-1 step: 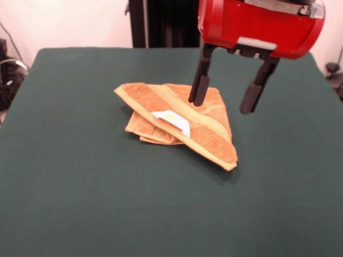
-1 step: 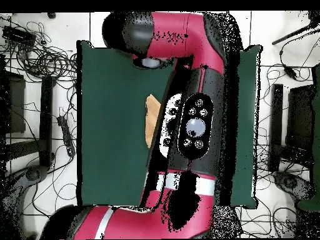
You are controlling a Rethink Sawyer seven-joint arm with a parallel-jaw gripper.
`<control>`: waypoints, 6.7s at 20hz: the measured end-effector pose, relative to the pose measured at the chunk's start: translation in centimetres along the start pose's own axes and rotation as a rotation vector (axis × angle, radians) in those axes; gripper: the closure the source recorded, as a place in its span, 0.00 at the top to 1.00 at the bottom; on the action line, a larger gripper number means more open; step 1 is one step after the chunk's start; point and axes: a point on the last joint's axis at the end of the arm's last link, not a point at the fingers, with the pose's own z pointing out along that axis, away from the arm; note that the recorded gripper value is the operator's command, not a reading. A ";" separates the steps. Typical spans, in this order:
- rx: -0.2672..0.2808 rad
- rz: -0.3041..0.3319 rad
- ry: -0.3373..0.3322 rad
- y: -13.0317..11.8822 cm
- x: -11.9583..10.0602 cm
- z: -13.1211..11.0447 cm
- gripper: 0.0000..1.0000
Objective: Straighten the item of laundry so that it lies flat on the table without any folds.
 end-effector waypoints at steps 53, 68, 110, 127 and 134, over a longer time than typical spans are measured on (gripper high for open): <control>0.003 0.090 -0.246 -7.1 -2.8 1.2 1.00; -0.031 0.106 -0.196 -7.5 -2.1 0.5 1.00; -0.065 0.065 -0.035 -3.5 2.3 -3.7 1.00; -0.040 0.059 -0.236 -2.5 1.2 -0.5 1.00; -0.032 0.084 -0.245 -4.5 2.1 1.8 1.00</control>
